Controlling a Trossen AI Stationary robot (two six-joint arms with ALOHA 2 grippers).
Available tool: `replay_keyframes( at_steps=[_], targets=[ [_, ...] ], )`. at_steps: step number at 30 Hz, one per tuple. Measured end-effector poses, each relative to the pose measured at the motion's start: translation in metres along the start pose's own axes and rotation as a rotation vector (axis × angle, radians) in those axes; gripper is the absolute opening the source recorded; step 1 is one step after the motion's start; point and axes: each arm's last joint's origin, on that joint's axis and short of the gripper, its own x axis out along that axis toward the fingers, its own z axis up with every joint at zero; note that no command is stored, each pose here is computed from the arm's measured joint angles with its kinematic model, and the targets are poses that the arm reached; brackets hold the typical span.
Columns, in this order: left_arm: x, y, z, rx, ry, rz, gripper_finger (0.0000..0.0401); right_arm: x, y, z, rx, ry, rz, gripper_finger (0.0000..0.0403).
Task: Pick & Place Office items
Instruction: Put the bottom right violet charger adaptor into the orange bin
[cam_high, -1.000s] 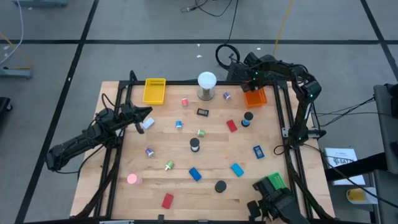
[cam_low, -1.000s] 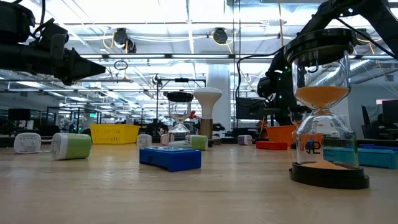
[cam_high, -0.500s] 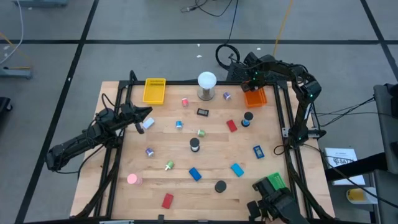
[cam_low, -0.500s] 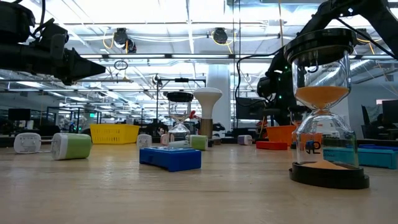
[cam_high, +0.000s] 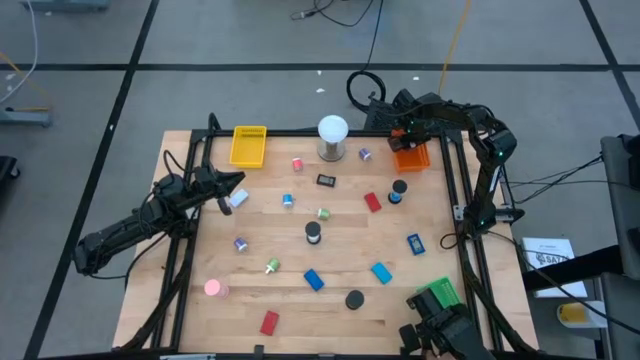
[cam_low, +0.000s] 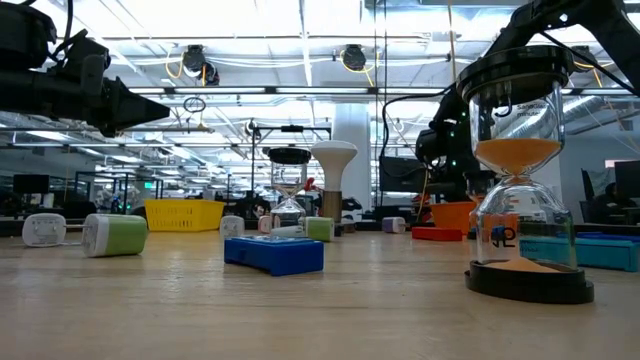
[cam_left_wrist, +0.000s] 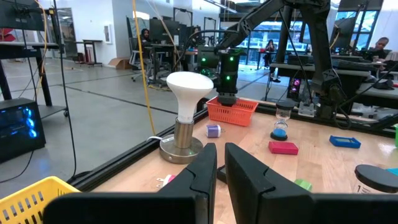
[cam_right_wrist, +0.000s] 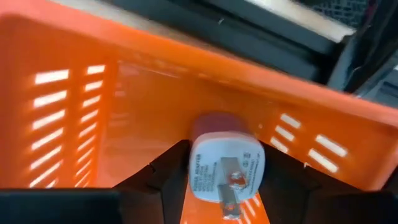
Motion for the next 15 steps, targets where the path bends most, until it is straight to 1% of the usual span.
replay_keyframes(
  at_steps=[10,15],
  targets=[
    [0.0000,0.0000,0.0000,0.000,0.000,0.000,0.0037,0.0000,-0.0005,0.0013,0.005,-0.019,-0.034,0.0213],
    [0.0000,0.0000,0.0000,0.000,0.000,0.000,0.0037,-0.0009,0.0007,0.0012,0.003,-0.028,-0.064,0.0219]
  ],
)
